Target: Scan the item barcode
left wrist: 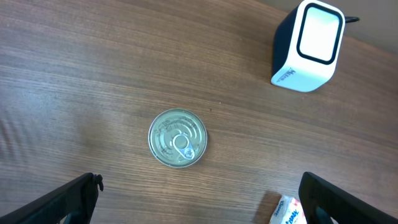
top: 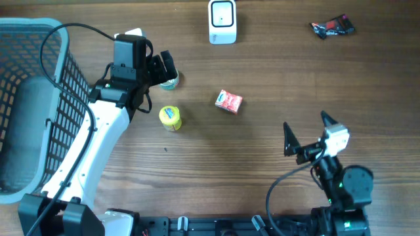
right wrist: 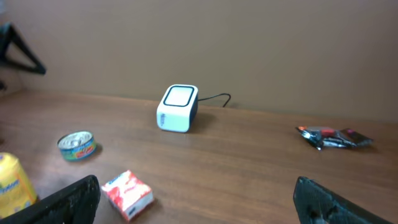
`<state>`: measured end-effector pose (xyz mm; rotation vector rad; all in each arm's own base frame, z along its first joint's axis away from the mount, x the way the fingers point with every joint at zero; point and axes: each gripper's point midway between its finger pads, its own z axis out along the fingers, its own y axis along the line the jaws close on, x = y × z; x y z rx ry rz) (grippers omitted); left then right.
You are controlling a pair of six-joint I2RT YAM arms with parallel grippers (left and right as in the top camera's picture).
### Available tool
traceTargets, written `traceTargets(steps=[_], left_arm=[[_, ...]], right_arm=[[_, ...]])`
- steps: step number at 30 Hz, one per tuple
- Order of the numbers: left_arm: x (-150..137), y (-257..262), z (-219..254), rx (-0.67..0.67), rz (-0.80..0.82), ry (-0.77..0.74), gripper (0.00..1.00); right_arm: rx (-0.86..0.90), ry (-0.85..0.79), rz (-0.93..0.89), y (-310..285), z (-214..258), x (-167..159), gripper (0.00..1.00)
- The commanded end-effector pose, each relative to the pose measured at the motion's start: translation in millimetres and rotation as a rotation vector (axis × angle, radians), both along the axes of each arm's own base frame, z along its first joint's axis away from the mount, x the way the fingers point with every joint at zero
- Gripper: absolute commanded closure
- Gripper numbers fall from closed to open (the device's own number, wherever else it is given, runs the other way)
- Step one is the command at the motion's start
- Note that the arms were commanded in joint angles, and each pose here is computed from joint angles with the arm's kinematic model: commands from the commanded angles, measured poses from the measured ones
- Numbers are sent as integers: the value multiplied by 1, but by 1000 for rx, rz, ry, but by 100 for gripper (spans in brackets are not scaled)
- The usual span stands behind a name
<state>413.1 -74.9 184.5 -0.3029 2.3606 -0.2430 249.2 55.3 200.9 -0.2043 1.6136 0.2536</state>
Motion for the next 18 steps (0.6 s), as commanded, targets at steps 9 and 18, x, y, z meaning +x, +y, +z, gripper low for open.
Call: traceTargets(steps=[9,18], left_arm=[[-7,6,-5,40,-1,30,0],[-8,6,-6,41,-1,40,0]], right_arm=[[-136,769,-98,-7,36,177,0],[62,854,-225,-9,3,246,0]])
